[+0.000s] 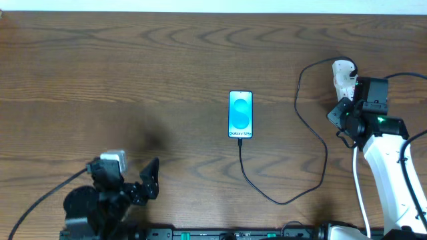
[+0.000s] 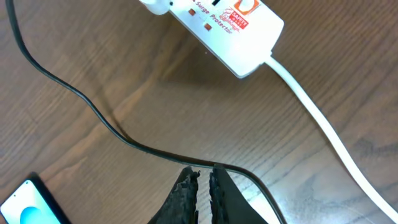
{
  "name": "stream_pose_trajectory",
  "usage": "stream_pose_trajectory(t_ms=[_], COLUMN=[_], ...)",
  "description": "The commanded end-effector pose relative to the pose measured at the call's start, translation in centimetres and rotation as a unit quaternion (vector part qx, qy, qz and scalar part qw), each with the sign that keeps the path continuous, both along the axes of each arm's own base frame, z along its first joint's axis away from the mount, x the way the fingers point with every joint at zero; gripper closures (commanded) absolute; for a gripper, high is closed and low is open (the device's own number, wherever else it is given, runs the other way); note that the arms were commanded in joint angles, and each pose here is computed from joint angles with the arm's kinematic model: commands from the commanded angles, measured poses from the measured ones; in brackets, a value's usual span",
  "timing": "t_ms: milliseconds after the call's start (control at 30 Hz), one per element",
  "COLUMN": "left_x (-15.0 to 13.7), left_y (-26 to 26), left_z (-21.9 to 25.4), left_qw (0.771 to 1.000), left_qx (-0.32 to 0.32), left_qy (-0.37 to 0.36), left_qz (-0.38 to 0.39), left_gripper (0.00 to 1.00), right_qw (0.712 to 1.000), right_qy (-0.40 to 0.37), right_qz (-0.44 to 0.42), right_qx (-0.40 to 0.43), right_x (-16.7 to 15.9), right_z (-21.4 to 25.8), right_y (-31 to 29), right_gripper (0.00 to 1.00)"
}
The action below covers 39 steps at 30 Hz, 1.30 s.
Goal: Plug charger to phone and switch on socket
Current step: 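Move the right gripper over the power strip's orange switch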
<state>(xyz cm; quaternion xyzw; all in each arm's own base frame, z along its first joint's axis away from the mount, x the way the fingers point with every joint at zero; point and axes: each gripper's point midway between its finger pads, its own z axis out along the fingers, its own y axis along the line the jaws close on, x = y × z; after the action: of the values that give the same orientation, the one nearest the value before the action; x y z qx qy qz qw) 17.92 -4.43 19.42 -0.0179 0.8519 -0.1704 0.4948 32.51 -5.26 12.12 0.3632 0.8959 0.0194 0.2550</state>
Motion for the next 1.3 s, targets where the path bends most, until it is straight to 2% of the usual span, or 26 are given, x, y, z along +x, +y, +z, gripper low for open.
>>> stream_pose_trajectory(t_ms=[0,167,300,800,967,1267], left_x=[-0.9,-1.1,-1.1,-1.1,-1.1,-1.1], left_y=[-1.3,-1.6,-1.6,-1.6,-1.6,-1.6], left_z=[1.3,1.1,1.2,1.2,1.2,1.2], left_qw=[0.999,0.998,0.998,0.998,0.998,0.998], left_qx=[0.005,0.004,0.004,0.004,0.004,0.004], left_qy=[-0.037,-0.033,-0.034,-0.034,-0.034,-0.034], left_qz=[-0.039,-0.049,-0.049,-0.049,-0.049,-0.049], left_gripper=[0.1,0.1,0.09,0.09,0.1,0.09], right_qw=[1.0,1.0,1.0,0.996,0.994,0.988], right_qy=[-0.014,-0.014,-0.01,-0.003,0.004,0.083], right_qz=[-0.005,-0.006,-0.013,-0.078,-0.098,-0.114], right_qx=[0.0,0.0,0.0,0.038,0.041,0.061], right_x=[0.2,0.2,0.0,-1.4,-0.2,3.6], right_z=[0.8,0.8,0.7,3.1,3.9,2.5], right_y=[-0.3,-0.3,-0.8,-4.8,-6.6,-9.2], right_gripper=[0.92,0.94,0.99,0.99,0.99,0.99])
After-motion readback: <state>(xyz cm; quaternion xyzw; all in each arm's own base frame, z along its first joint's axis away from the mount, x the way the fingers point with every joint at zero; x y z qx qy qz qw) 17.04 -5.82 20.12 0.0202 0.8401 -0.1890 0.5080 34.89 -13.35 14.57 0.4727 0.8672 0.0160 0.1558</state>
